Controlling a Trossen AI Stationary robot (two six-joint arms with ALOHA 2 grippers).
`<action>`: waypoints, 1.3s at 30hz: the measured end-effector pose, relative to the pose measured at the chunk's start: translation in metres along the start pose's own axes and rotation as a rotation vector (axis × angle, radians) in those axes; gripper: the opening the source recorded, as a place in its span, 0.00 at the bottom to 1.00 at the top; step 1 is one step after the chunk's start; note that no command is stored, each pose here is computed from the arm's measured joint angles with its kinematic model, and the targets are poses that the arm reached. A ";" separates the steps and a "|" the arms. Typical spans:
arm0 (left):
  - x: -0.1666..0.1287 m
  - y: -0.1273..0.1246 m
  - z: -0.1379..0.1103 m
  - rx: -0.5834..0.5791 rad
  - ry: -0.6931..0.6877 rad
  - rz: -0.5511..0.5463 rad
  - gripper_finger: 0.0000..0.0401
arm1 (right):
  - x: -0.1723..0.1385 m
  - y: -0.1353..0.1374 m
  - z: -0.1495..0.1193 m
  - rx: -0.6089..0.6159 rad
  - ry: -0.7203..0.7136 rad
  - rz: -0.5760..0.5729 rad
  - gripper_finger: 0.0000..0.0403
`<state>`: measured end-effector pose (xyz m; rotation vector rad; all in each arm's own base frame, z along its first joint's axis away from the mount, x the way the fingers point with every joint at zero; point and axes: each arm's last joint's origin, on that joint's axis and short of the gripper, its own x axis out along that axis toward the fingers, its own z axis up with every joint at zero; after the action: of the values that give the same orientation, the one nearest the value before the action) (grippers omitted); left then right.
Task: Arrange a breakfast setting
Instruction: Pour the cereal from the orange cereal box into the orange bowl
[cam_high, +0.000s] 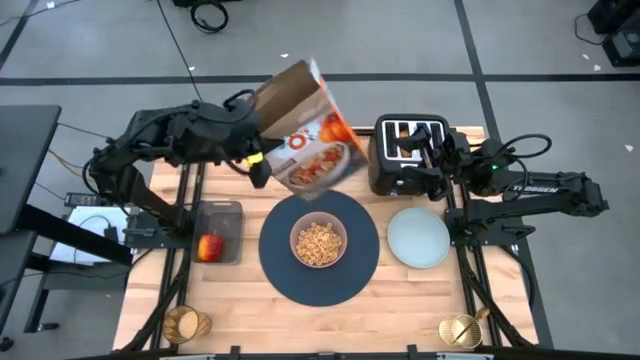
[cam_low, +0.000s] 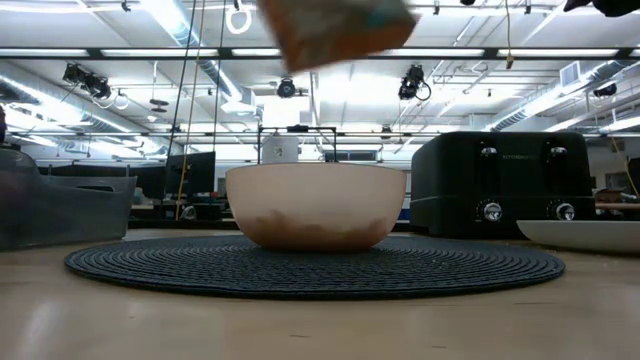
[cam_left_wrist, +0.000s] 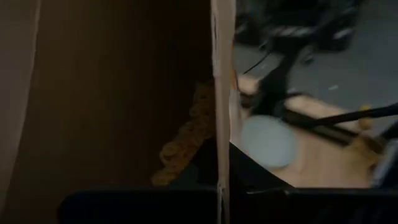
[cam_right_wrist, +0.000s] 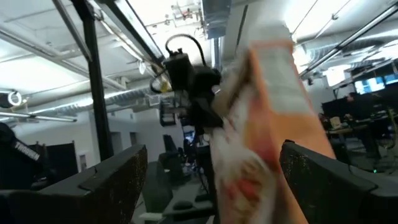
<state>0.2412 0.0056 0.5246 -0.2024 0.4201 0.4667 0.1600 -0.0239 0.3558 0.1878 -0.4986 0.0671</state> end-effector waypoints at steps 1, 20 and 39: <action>0.001 0.004 -0.003 -0.003 0.031 0.030 0.00 | 0.000 0.000 0.000 -0.002 -0.003 -0.005 0.91; 0.067 0.085 -0.065 0.064 0.582 0.469 0.00 | -0.001 0.000 0.002 0.039 -0.020 -0.036 0.91; 0.058 0.170 -0.155 0.028 0.582 0.663 0.00 | -0.002 0.006 0.003 0.106 -0.031 -0.031 0.89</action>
<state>0.1538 0.1335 0.3449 -0.1660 1.0767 1.0585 0.1560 -0.0189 0.3583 0.3001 -0.5238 0.0605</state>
